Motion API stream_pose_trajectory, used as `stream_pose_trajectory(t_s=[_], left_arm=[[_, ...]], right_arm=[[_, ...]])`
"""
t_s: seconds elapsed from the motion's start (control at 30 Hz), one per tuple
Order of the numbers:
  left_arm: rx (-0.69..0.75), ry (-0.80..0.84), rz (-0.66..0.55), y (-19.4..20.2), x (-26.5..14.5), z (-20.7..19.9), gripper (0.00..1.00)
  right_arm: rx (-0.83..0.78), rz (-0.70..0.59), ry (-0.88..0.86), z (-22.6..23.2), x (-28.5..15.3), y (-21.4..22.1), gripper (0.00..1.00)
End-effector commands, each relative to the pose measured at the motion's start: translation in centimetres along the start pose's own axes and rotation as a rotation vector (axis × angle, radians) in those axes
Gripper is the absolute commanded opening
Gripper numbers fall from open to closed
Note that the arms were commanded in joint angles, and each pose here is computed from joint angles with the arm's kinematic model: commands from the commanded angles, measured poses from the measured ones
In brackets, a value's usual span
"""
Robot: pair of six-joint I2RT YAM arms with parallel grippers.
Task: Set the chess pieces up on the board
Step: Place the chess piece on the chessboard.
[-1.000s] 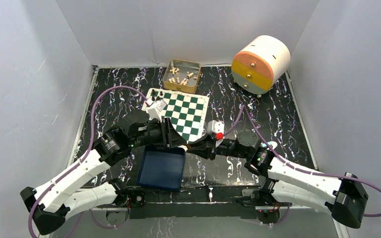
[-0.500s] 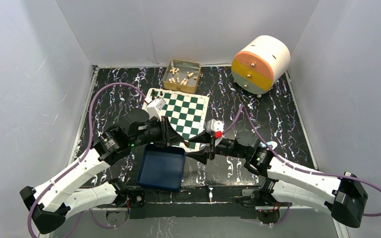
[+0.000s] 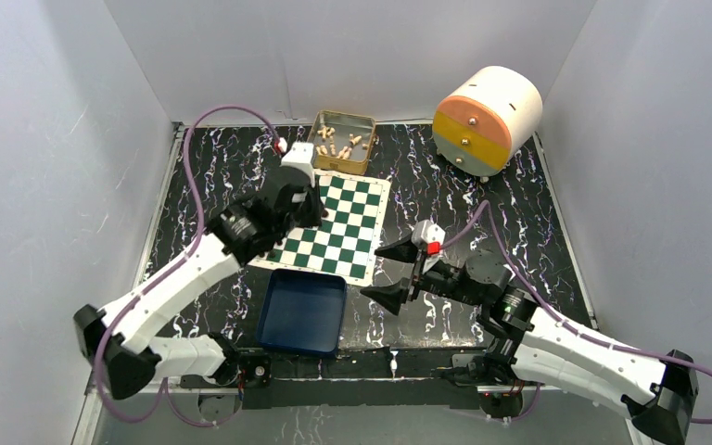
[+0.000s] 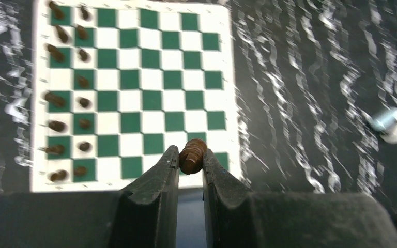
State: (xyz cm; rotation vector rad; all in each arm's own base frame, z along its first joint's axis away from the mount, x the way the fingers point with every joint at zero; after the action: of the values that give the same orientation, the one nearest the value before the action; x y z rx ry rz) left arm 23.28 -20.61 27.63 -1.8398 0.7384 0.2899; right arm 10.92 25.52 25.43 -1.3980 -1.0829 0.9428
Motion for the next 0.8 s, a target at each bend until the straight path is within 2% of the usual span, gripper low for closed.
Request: stream_pose_trajectory(t_s=[0.0, 0.17, 0.33, 0.53, 0.77], left_arm=[[0.045, -0.200, -0.087, -5.0, 3.3, 4.5, 0.00], [-0.065, -0.307, -0.001, -6.4, 8.8, 10.6, 0.00], [-0.125, -0.365, 0.053, -6.6, 12.9, 14.7, 0.00], [-0.151, -0.399, 0.093, -6.2, 16.1, 18.0, 0.00], [-0.142, -0.411, 0.134, -5.3, 18.0, 19.5, 0.00]], right_arm=[[0.013, -0.039, 0.037, -0.2, -0.8, -0.9, 0.99], [0.010, -0.040, 0.032, -0.1, -1.1, -1.2, 0.99], [0.013, -0.035, 0.030, -0.1, -1.1, -1.3, 0.99], [0.017, -0.034, 0.034, -0.3, -0.6, -1.5, 0.99], [0.027, -0.022, 0.026, -0.4, 0.1, -1.5, 0.99]])
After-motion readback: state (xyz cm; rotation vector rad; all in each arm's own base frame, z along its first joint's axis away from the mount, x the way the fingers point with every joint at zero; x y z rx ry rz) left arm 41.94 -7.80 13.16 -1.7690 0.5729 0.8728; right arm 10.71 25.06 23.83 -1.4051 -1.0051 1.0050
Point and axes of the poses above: each gripper's point midway between its finger pads, its own x axis out along the fingers, its own z axis along the line the jaws close on, y = z × x, the point moved 4 cm from there along -x, back along the fingers, and after that the axes turned 13 degrees about -x, right-handed, at the moved point
